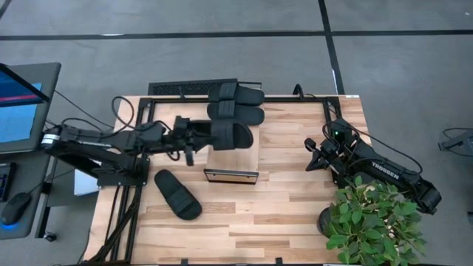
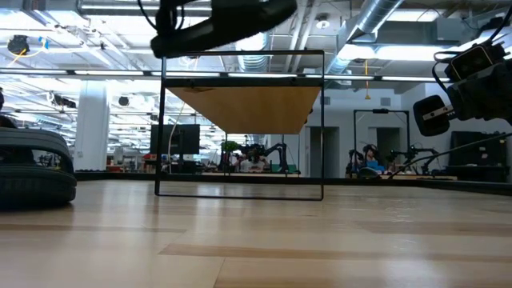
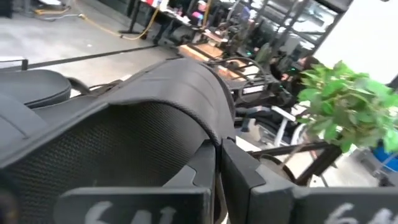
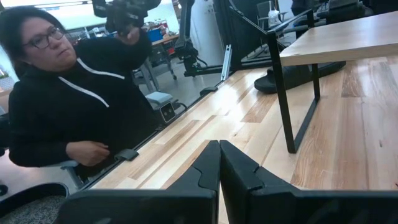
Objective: Pick and place slides into the shelf
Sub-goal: Put the black slide on the shelf
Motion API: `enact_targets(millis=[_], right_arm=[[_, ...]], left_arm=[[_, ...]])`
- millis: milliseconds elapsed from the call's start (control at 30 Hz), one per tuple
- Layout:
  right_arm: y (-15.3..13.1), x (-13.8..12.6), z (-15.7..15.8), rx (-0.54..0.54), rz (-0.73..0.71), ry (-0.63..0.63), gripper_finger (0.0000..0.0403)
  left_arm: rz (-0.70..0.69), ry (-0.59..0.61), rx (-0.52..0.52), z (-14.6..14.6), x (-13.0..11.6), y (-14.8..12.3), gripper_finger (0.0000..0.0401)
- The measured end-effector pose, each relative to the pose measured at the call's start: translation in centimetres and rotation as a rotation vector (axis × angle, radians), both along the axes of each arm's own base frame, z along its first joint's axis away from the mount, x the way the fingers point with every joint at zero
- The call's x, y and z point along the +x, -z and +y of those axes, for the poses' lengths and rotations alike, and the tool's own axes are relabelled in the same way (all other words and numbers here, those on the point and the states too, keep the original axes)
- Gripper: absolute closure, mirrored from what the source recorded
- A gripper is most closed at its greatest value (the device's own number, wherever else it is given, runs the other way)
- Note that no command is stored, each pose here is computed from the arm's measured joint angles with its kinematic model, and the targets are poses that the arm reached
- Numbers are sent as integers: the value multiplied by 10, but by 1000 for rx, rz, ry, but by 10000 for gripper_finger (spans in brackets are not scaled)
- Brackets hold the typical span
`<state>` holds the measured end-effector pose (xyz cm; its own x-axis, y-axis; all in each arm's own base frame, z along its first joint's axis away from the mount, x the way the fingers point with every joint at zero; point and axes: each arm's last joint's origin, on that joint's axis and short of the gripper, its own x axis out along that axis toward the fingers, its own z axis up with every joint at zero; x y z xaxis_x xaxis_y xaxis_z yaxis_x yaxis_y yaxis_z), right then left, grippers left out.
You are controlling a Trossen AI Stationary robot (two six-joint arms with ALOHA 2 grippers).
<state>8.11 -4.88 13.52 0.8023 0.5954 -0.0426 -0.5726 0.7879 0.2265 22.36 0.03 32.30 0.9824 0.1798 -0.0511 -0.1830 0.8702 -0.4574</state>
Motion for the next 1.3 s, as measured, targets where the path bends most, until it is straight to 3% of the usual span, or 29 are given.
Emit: enact_targets(millis=[133,400,700,900,1300], right_arm=[[0,0,0,0,0,0,403],[0,0,0,0,0,0,403],[0,0,0,0,0,0,403],[0,0,0,0,0,0,403],[0,0,0,1,1,1,403]], left_arm=[[41,-19,-28,2,20,4,401],[112,8,-187,21,49,18,401],[180,-51,-297,30,48,4,401],[220,-63,-388,31,51,14,401],[258,-33,-442,50,65,30,401]])
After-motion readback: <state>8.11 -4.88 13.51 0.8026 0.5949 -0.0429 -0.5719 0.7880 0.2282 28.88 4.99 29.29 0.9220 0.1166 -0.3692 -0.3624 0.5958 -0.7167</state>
